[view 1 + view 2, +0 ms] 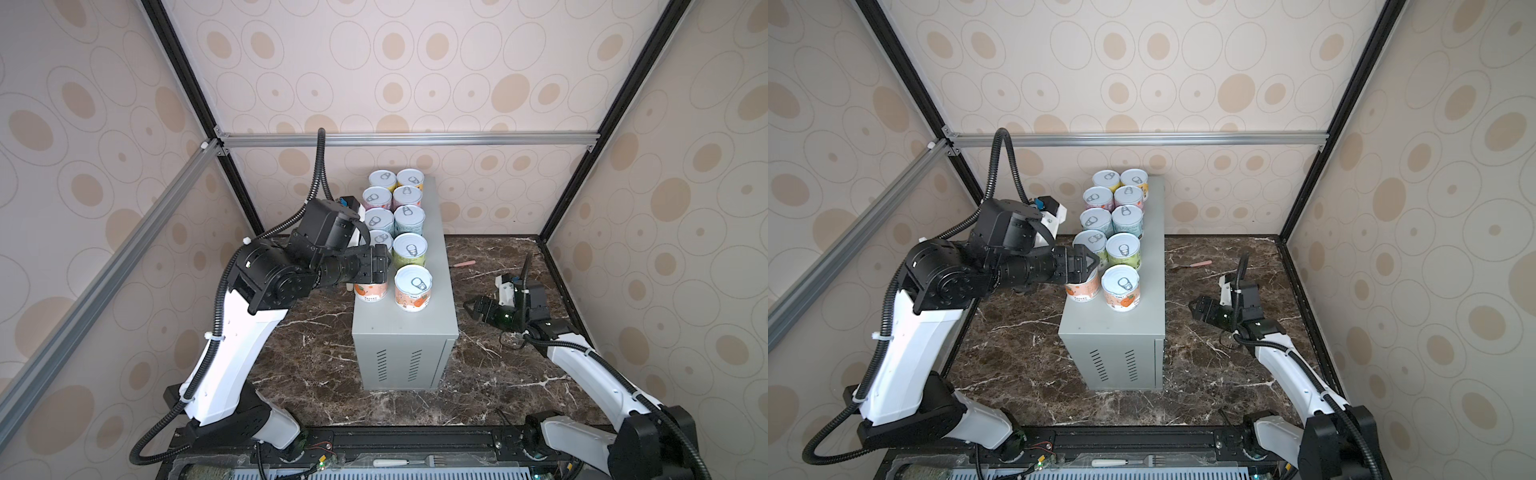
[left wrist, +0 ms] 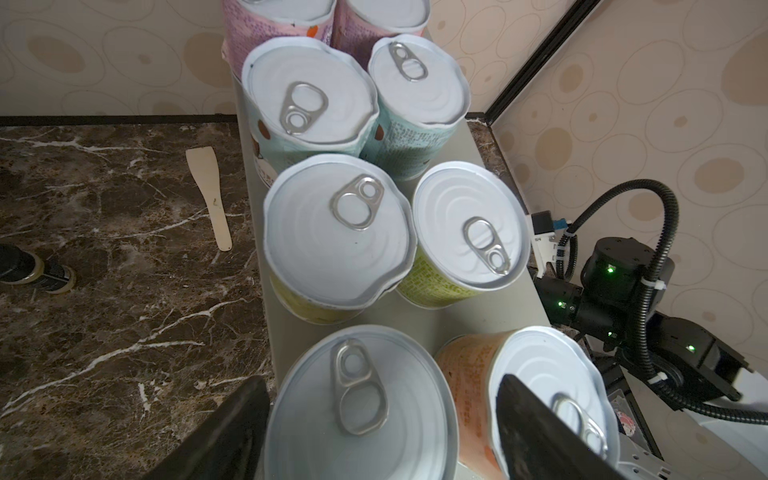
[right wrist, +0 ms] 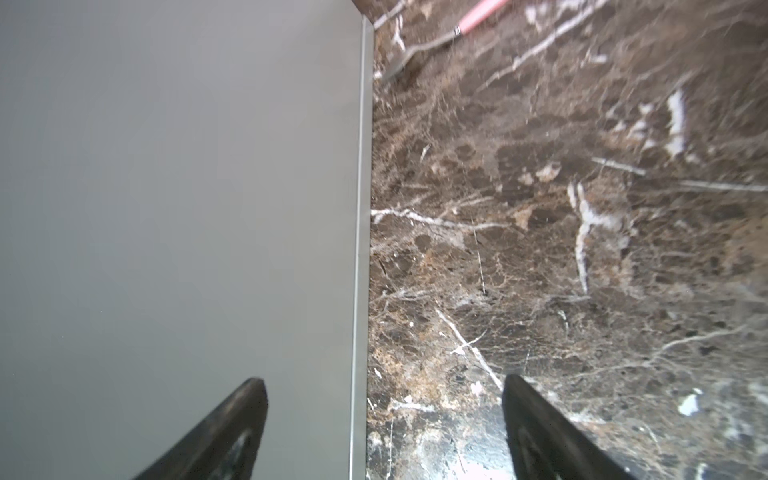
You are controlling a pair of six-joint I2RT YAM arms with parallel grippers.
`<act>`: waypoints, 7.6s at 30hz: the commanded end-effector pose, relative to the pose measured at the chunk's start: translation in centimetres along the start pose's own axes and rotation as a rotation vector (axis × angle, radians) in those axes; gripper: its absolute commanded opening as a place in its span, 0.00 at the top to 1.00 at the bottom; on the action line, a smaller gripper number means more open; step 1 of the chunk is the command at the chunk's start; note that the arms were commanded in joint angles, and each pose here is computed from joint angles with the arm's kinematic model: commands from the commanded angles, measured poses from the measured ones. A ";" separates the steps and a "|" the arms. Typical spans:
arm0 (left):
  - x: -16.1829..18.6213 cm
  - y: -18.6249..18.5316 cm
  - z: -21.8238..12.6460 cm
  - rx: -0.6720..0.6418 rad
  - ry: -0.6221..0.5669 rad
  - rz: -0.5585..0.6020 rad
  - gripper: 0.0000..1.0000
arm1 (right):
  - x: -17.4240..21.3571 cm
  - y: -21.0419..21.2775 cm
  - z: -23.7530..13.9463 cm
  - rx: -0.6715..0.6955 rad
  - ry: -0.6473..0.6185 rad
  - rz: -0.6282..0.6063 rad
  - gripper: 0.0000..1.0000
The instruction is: Place and organize the canned foods onto the counter
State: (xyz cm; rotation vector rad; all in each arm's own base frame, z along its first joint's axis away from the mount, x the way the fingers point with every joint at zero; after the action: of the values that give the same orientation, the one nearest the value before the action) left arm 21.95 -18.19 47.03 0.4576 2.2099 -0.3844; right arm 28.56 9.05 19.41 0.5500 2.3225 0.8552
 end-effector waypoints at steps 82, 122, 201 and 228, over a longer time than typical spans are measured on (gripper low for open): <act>8.0 4.3 0.3 -0.113 -0.285 -0.013 0.51 | 6.0 24.2 -11.6 -0.455 -0.127 -0.674 0.23; 7.8 7.5 -1.1 -0.377 -0.321 -0.025 0.17 | 2.1 19.3 -15.8 -0.173 -0.307 -0.588 0.01; 20.1 24.1 16.9 -0.671 -0.526 0.198 0.01 | -3.7 -10.9 1.7 0.357 -0.843 -0.493 0.00; 23.9 24.2 18.8 -0.662 -0.558 0.260 0.01 | -3.1 -9.8 4.5 0.339 -0.752 -0.624 0.01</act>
State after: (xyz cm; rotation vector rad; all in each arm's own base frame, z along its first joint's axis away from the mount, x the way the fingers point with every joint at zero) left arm 30.30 -0.23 12.14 0.2259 1.6598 0.3145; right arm 30.89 2.86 10.79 0.1681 1.7349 -0.0591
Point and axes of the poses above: each gripper's point midway between its finger pads, its own z axis out along the fingers, its own y axis along the line the jaws close on, x = y × z, the point moved 5 cm from there along -z, back along the fingers, and after that the axes turned 15 degrees about z, right-handed, at the moved point
